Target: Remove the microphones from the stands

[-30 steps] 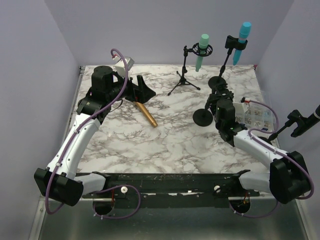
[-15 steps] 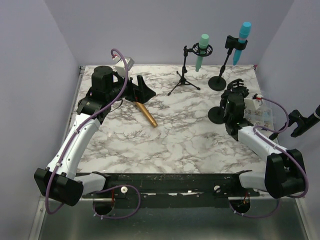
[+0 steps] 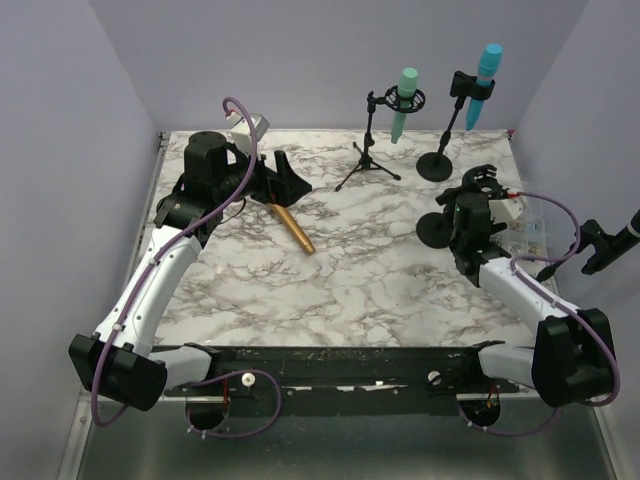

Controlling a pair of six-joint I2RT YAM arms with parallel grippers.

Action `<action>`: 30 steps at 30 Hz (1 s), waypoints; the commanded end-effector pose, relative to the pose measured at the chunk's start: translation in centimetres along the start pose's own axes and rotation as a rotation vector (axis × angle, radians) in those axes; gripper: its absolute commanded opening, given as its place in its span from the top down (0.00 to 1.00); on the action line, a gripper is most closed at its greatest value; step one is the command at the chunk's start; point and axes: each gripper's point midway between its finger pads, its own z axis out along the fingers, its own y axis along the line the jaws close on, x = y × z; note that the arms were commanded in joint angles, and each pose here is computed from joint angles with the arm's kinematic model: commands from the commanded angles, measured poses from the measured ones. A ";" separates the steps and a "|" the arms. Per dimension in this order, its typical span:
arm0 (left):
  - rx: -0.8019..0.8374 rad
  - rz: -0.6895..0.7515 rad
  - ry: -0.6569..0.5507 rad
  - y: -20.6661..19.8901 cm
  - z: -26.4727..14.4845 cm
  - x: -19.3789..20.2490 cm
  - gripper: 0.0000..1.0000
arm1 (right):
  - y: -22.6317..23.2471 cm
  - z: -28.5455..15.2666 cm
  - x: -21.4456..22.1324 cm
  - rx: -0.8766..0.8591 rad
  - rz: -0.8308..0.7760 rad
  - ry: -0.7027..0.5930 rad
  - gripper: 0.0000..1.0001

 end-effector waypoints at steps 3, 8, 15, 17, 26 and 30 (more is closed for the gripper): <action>0.032 0.003 -0.007 -0.4 0.2 -0.2 0.03 | -2.8 -2.3 0.2 0.045 -0.151 0.072 0.00; 0.038 0.002 -0.010 -0.6 0.1 -0.3 0.03 | -2.1 -4.1 -0.8 0.003 -0.160 0.105 0.00; 0.043 0.002 -0.013 -0.8 0.0 -0.3 0.03 | -1.1 -5.5 -2.2 -0.046 -0.214 0.108 0.00; 0.045 0.000 -0.013 -0.8 0.0 -0.3 0.03 | -1.1 -5.6 -2.4 -0.037 -0.228 0.119 0.00; 0.037 -0.002 -0.010 -0.5 0.2 -0.2 0.03 | 3.7 -9.1 -0.3 -0.356 -0.418 0.336 0.00; 0.042 -0.005 -0.008 -0.6 0.2 -0.1 0.03 | 7.2 -12.4 0.9 -0.629 -0.489 0.437 0.00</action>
